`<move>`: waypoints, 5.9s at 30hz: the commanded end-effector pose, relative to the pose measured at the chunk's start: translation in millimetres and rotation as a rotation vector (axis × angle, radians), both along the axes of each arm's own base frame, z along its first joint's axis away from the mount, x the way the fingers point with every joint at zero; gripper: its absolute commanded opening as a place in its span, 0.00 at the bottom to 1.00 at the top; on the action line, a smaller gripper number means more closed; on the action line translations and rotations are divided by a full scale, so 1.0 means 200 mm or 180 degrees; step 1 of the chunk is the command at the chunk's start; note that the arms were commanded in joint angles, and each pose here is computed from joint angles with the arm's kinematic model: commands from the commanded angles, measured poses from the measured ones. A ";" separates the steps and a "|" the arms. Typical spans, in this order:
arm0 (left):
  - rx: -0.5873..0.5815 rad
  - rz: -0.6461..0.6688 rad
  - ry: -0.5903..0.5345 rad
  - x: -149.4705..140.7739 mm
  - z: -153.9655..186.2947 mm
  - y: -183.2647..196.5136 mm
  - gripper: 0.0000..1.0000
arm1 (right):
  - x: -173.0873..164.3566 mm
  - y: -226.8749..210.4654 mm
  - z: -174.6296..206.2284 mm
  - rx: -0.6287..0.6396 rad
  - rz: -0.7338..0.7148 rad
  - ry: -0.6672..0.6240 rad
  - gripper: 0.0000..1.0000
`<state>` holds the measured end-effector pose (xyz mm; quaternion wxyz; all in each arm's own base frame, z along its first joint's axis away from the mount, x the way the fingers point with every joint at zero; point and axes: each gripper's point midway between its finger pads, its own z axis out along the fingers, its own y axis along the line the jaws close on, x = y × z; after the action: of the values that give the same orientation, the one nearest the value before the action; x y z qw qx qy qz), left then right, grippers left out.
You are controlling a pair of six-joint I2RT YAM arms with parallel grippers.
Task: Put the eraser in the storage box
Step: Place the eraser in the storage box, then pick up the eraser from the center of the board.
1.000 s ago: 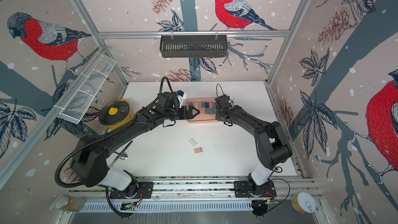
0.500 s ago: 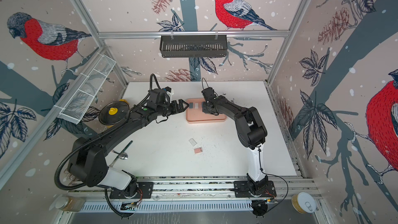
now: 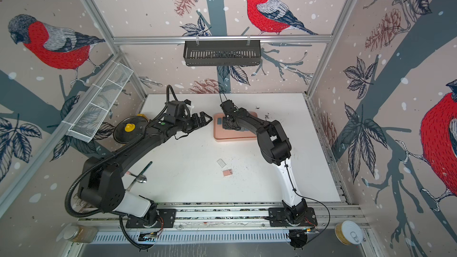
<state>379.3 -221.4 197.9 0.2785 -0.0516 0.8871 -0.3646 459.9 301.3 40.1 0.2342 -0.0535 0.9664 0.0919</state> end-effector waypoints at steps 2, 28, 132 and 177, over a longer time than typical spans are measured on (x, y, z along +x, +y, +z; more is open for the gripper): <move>-0.0105 -0.0033 -0.0034 0.01 0.01 -0.02 0.97 | -0.02 -0.02 -0.01 -0.0069 -0.0028 0.0017 0.23; -0.0138 -0.0052 -0.0050 0.01 0.02 -0.02 0.97 | 0.00 -0.09 0.01 -0.0263 -0.0095 -0.0075 0.42; 0.1785 0.1317 -0.0591 0.14 0.11 0.57 0.97 | -0.27 -0.43 0.60 -0.0460 -0.0254 -0.0825 0.99; 0.0154 0.1208 0.2085 -0.67 -0.68 -0.28 0.97 | -0.76 -0.74 0.76 0.0194 -0.0622 -0.1015 0.99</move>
<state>242.2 -270.7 61.5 0.0477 -0.2813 0.9244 -0.2532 304.5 150.0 186.3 0.3791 0.0472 0.9210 0.0766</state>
